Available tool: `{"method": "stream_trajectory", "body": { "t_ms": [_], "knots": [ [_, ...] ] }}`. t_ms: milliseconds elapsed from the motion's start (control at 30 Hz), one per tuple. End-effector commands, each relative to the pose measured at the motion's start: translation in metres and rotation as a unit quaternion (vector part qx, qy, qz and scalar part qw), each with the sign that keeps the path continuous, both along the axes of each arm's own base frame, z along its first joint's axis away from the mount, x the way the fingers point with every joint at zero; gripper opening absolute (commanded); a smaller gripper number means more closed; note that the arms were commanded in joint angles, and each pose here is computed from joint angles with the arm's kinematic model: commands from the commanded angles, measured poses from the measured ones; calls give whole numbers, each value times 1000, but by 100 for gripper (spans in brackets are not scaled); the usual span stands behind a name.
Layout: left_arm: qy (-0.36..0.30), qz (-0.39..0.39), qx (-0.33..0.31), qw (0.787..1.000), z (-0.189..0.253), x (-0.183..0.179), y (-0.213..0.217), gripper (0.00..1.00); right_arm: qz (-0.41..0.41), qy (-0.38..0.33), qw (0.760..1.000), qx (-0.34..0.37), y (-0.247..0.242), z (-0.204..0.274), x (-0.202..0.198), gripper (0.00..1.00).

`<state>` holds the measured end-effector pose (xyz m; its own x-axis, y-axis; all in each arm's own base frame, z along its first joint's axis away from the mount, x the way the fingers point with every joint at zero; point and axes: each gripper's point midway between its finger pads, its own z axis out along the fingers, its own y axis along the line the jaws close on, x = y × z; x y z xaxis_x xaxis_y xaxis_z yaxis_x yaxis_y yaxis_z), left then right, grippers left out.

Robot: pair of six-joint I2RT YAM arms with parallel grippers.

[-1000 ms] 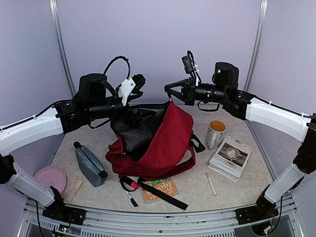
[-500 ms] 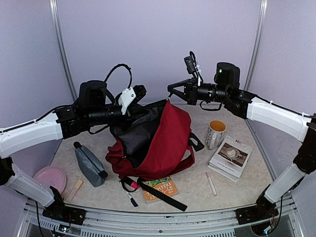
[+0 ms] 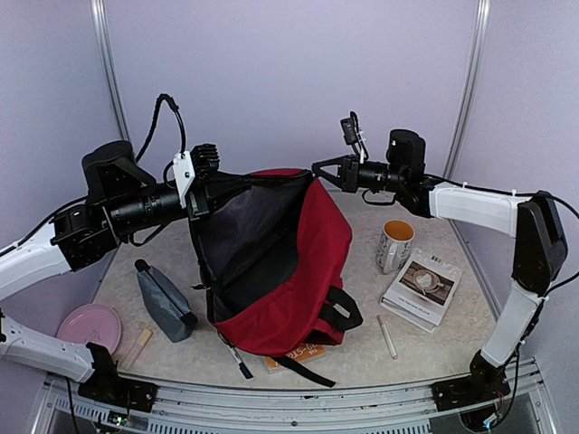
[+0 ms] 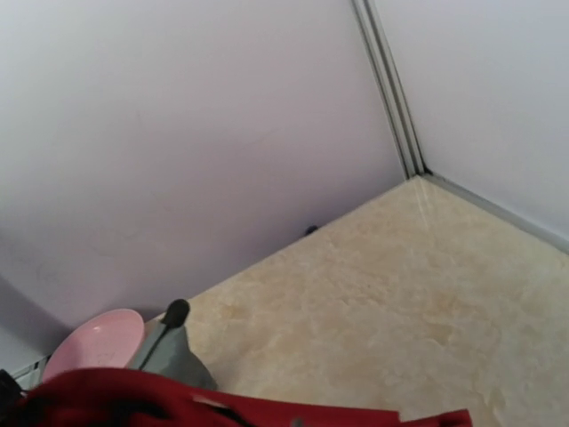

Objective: Pack the student bag
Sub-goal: Unzip the largest pocket of the student bag.

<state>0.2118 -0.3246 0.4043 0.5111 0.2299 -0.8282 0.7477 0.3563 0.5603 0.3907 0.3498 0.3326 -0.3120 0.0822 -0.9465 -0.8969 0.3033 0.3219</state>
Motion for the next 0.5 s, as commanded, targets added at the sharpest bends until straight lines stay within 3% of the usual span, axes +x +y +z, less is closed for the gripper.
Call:
{"method": "stream_trajectory", "body": {
  "t_ms": [0, 100, 333, 467],
  "knots": [
    [-99, -68, -68, 990, 73, -39, 9, 0, -53, 2, 998, 28, -19, -1, 38, 0],
    [-100, -60, -71, 991, 76, -37, 10, 0, -56, 10, 998, 24, -17, -9, 46, 0],
    [-85, 40, -67, 993, 72, 5, 20, 0, -75, 1, 997, -6, -18, -16, 55, 0],
    [-102, 66, -89, 989, 93, 18, 32, 0, -80, -24, 996, -17, -17, -4, 64, 0]
  ]
}}
